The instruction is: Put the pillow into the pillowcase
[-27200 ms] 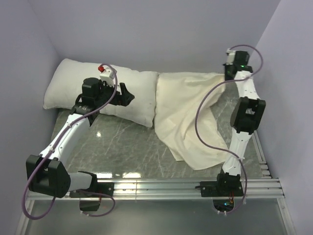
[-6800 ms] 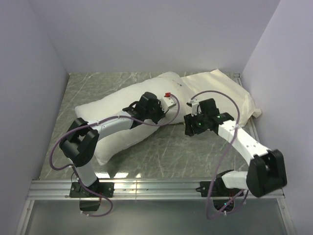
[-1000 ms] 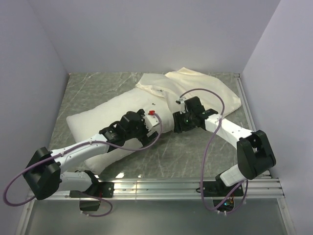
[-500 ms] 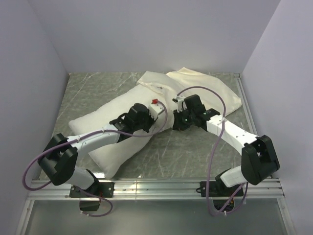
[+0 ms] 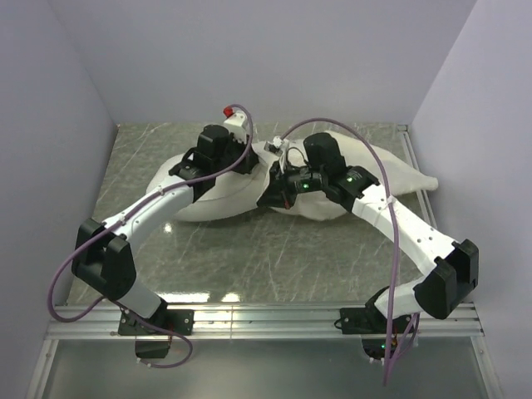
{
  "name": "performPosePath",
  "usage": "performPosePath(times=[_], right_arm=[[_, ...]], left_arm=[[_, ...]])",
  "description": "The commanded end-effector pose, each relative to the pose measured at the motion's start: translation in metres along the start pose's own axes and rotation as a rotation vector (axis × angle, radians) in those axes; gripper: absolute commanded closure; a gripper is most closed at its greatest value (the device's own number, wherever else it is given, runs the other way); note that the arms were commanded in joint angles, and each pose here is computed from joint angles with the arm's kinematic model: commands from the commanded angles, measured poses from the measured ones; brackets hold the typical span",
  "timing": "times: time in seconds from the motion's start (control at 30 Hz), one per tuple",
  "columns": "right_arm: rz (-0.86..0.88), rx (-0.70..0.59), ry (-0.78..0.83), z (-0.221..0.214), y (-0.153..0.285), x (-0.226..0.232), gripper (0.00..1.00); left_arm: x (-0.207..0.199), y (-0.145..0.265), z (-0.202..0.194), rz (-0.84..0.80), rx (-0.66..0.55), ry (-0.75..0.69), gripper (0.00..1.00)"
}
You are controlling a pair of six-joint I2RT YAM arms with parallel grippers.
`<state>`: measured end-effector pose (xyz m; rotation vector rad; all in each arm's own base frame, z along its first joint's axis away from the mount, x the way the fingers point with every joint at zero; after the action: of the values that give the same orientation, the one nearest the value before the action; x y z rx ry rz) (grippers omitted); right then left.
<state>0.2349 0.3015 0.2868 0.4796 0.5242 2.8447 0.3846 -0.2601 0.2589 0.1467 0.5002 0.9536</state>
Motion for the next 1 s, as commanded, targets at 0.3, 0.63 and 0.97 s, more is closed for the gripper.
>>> performPosePath(times=[0.3, 0.63, 0.97], right_arm=[[0.176, 0.105, -0.261, -0.075, 0.024, 0.009, 0.42], [-0.374, -0.074, -0.123, 0.024, 0.087, -0.1, 0.19], [-0.783, -0.024, -0.401, 0.029, 0.036, -0.27, 0.23]], left_arm=[[-0.028, 0.032, -0.082, -0.213, 0.141, 0.0, 0.89], [-0.061, 0.136, -0.068, -0.591, 0.198, -0.46, 0.17], [0.042, 0.038, 0.019, -0.014, -0.016, -0.524, 0.16]])
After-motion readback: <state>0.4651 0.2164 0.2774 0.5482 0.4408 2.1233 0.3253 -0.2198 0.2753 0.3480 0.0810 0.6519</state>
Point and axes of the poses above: each gripper's point midway between its finger pads, its own y axis back along the fingers, its own x axis along the line the jaws close on, z = x × y, the point moved 2 cm from there along y, back along the fingers, and after that the axes turned 5 degrees about y, right-handed, at the moved point
